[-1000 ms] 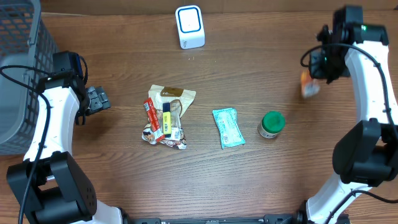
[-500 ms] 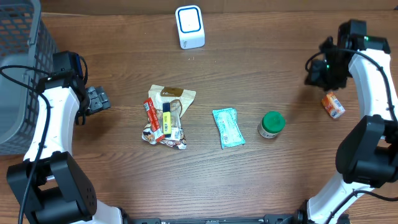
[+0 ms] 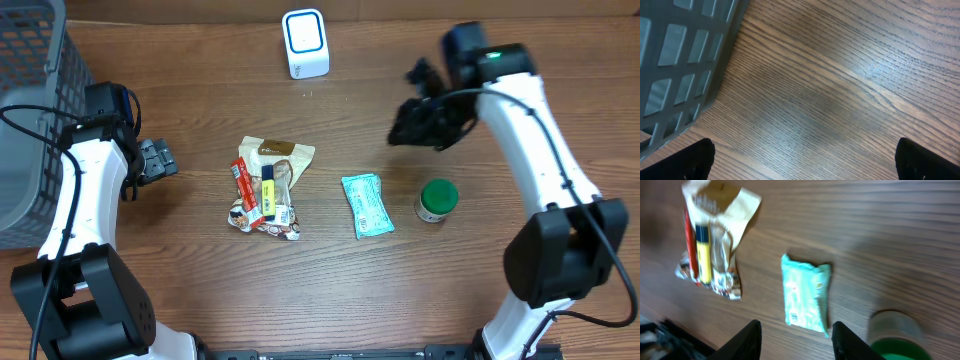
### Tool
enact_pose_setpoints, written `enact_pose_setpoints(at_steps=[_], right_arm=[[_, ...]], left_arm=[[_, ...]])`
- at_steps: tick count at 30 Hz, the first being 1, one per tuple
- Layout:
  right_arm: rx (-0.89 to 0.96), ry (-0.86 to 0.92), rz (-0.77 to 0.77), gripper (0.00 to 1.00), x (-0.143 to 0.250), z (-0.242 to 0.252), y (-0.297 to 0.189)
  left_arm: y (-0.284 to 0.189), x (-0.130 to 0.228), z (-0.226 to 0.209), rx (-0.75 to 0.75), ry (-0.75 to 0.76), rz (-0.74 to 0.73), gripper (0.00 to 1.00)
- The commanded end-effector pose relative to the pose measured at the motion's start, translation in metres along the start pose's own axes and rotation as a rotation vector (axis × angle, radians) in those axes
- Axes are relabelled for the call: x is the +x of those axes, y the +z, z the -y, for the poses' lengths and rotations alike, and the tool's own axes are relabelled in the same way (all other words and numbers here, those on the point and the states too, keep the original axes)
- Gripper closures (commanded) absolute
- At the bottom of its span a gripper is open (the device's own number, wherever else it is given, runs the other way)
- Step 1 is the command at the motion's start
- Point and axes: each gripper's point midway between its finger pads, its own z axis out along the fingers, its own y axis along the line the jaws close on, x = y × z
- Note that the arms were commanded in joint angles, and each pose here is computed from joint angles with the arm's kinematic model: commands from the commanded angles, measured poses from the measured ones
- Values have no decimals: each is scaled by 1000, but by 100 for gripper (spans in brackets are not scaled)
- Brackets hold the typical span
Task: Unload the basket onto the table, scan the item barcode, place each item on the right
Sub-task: 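Carry the orange box right and drop it at the table edge, then lower the right gripper onto the green wipes pack and grasp it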
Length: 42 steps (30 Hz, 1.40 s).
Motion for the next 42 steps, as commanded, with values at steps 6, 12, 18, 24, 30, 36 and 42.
enact_pose_setpoints(at_steps=[6, 12, 18, 24, 30, 36, 42], right_arm=[[318, 47, -5, 52, 17, -4, 20], [425, 170, -51, 86, 40, 22, 47], [445, 224, -97, 91, 63, 39, 77], [412, 266, -146, 90, 92, 51, 113], [278, 288, -205, 86, 111, 36, 134], [120, 291, -270, 83, 121, 3, 140], [108, 227, -270, 80, 124, -14, 147]], left_arm=[[-10, -7, -3, -6, 5, 36, 0], [-10, -7, -3, -6, 4, 36, 0], [-10, -7, -3, -6, 4, 36, 0], [-10, -7, -3, -6, 4, 36, 0], [-10, -7, -3, -6, 4, 36, 0], [-10, -7, -3, -6, 4, 36, 0], [-10, -7, -3, -6, 5, 36, 0]])
